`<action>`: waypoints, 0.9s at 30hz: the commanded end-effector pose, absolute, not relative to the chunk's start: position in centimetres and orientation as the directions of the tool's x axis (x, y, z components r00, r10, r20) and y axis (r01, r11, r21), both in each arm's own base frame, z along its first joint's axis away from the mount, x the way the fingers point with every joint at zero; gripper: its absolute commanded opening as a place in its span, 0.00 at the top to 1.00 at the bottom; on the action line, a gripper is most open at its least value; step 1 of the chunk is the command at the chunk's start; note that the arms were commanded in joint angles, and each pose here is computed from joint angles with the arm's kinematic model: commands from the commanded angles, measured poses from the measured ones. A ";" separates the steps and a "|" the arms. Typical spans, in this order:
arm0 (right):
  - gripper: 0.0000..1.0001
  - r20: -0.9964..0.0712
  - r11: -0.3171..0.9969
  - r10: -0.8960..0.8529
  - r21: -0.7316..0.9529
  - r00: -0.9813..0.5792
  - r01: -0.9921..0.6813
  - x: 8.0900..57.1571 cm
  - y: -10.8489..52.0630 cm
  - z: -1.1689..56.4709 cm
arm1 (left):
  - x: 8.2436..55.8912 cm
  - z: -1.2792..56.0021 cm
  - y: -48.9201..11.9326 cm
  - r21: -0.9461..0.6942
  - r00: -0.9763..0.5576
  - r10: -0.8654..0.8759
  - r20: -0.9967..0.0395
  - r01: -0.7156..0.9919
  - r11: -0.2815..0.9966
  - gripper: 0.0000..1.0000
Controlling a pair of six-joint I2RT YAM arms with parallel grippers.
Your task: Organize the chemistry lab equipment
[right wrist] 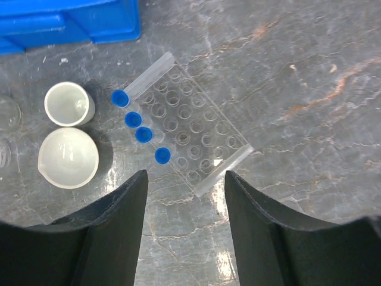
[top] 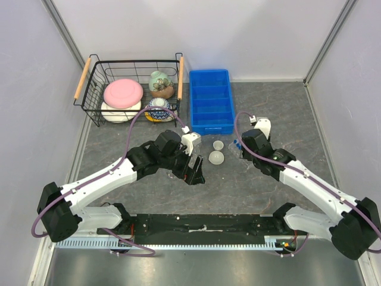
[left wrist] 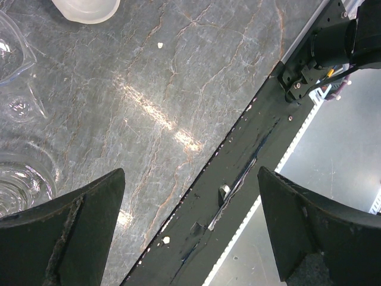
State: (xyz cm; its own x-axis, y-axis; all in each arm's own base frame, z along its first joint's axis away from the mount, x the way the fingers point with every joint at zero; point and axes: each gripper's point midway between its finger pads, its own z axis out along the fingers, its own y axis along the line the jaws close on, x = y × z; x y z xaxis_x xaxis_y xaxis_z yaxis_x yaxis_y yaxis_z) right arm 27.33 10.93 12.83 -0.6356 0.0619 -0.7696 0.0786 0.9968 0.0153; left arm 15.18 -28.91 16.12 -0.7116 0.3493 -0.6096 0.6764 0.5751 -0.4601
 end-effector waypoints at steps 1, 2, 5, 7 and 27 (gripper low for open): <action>0.39 -0.805 0.978 0.107 -0.020 -0.583 0.209 27.3 8.3 15.4 | 15.4 17.8 -29.3 -0.455 -0.671 0.330 -0.664 0.713 0.534 0.01; 0.39 -0.805 0.972 0.107 -0.039 -0.584 0.232 27.3 7.7 15.2 | 15.3 17.9 -29.3 -0.458 -0.672 0.330 -0.663 0.713 0.530 0.01; 0.40 -0.786 0.953 0.114 -0.086 -0.608 0.290 27.7 6.3 13.9 | 15.3 18.2 -29.3 -0.460 -0.668 0.322 -0.671 0.715 0.527 0.01; 0.41 -0.787 0.947 0.128 -0.083 -0.603 0.309 28.1 5.8 13.4 | 15.2 18.2 -29.2 -0.460 -0.667 0.320 -0.672 0.716 0.526 0.01; 0.58 -0.690 0.963 0.220 0.043 -0.690 0.265 30.9 5.4 8.1 | 15.0 18.6 -29.2 -0.466 -0.664 0.311 -0.680 0.719 0.516 0.01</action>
State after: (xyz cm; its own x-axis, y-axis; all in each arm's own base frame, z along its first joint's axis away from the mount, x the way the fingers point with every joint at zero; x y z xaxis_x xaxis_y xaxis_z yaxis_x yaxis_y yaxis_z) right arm 30.08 4.35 8.42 -0.6873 0.2290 -0.6893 0.3121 0.9500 0.0045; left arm 14.95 -28.77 17.41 -0.6931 0.3279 -0.6419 0.6911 0.5553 -0.4626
